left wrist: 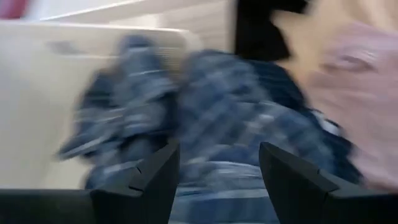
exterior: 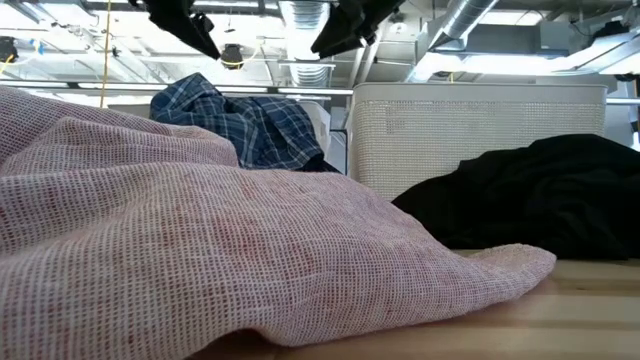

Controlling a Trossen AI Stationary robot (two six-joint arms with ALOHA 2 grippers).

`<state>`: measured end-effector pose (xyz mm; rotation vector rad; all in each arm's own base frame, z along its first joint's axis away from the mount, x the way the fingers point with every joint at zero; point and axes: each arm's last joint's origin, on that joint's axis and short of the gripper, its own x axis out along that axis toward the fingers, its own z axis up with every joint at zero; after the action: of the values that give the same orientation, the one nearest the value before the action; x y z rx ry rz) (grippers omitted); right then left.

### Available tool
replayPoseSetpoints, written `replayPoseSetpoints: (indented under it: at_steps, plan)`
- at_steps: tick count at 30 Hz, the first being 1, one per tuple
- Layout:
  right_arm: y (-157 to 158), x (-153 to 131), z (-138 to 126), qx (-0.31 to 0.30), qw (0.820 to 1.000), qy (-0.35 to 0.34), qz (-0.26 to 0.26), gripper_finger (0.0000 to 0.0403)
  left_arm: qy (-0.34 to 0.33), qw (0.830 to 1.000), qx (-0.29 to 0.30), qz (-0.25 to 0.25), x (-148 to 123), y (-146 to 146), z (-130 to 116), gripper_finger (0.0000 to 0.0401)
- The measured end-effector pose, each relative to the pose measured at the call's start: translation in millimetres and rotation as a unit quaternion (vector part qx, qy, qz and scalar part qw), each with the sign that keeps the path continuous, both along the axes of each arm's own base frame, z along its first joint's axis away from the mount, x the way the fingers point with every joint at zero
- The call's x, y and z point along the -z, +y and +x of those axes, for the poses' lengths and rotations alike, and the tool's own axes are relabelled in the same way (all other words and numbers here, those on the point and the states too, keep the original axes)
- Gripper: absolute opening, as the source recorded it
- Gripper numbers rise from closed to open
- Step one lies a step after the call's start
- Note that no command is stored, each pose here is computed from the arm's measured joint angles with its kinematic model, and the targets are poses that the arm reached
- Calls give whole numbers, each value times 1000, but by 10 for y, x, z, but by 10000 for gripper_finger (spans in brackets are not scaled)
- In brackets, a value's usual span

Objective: Sort clothes
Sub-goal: Put the light blue shirt into the left white laundry bin

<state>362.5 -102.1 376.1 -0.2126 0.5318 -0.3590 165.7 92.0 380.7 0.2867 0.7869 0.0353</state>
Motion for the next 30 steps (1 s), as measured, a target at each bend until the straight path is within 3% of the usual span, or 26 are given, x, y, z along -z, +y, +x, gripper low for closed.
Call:
replayPoseSetpoints:
  at_steps: [5, 9, 13, 19, 23, 25, 30]
  plan:
    - [45, 1, 13, -20, 1000, -2, 8, 255, 33, 997, 60, 37, 27, -309, 129, 213]
    - [87, 11, 19, -28, 1000, 4, 10, 255, 51, 988, 109, 98, 45, -575, 226, 214]
    - [141, 42, 15, -36, 999, 22, 15, 255, 94, 973, 147, 152, 282, -821, 361, 227]
    - [213, 64, 18, -48, 998, 37, 13, 255, 166, 953, 154, 203, 768, -1041, 559, 288]
    - [261, 74, 22, -56, 997, 43, 13, 255, 224, 930, 147, 250, 1051, -1136, 630, 327]
    - [275, 79, 23, -58, 997, 46, 13, 255, 243, 914, 126, 300, 1166, -1163, 671, 336]
    - [284, 79, 25, -60, 997, 47, 11, 255, 270, 889, 87, 360, 1445, -1172, 775, 331]
